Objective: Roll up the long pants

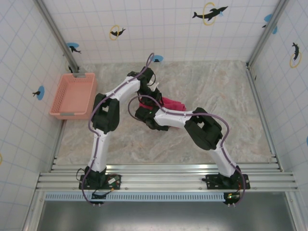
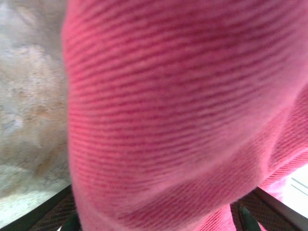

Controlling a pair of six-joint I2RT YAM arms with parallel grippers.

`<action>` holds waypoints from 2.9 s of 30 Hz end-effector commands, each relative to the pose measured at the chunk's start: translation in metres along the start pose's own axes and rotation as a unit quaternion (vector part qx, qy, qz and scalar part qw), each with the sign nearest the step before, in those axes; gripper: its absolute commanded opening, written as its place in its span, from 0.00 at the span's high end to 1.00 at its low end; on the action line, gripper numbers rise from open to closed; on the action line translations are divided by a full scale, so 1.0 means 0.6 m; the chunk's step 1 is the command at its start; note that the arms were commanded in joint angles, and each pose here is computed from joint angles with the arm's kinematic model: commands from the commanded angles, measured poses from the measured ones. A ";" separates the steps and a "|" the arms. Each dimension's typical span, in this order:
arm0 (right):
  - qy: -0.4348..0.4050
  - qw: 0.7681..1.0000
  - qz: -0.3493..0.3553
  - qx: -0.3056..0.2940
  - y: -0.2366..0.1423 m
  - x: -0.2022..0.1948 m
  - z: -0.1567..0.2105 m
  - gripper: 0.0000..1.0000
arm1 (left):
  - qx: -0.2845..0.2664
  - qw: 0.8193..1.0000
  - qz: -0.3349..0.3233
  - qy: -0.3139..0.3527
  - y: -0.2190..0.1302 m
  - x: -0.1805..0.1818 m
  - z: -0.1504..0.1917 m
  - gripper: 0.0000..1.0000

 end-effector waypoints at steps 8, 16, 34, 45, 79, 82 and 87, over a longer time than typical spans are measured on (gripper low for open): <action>0.032 0.998 -0.057 0.003 0.089 -0.011 -0.030 0.47 | 0.148 0.984 -0.074 -0.071 0.108 0.089 0.088 0.41; 0.080 0.979 -0.172 -0.069 0.085 -0.022 -0.043 0.77 | 0.097 0.991 -0.048 -0.082 0.063 0.081 0.061 0.30; 0.315 0.707 -0.503 -0.386 -0.098 -0.218 -0.086 0.83 | -0.241 0.967 -0.001 -0.082 -0.291 0.106 -0.081 0.02; 0.370 0.639 -0.525 -0.423 -0.122 -0.281 -0.107 0.84 | -0.330 0.920 -0.125 -0.169 -0.432 0.233 -0.016 0.03; 0.425 0.556 -0.475 -0.533 -0.241 -0.419 0.003 0.84 | -0.017 0.909 -0.343 -0.236 -0.263 0.544 0.040 0.16; 0.427 0.551 -0.470 -0.541 -0.255 -0.428 0.012 0.84 | -0.023 0.927 -0.285 -0.244 -0.243 0.526 0.038 0.38; 0.438 0.547 -0.460 -0.544 -0.261 -0.440 0.027 0.84 | -0.042 0.945 -0.198 -0.255 -0.227 0.477 0.038 0.46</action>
Point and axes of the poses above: each hand's point on the last joint's axis, 136 mm out from that joint toward the fingers, its own y axis out along the fingers, its own x axis along the line the jaws close on, z = x × y, the point moved 5 cm from there along -y, back along the fingers, and after that the axes turned 10 degrees about -y, right-handed, at the moved point
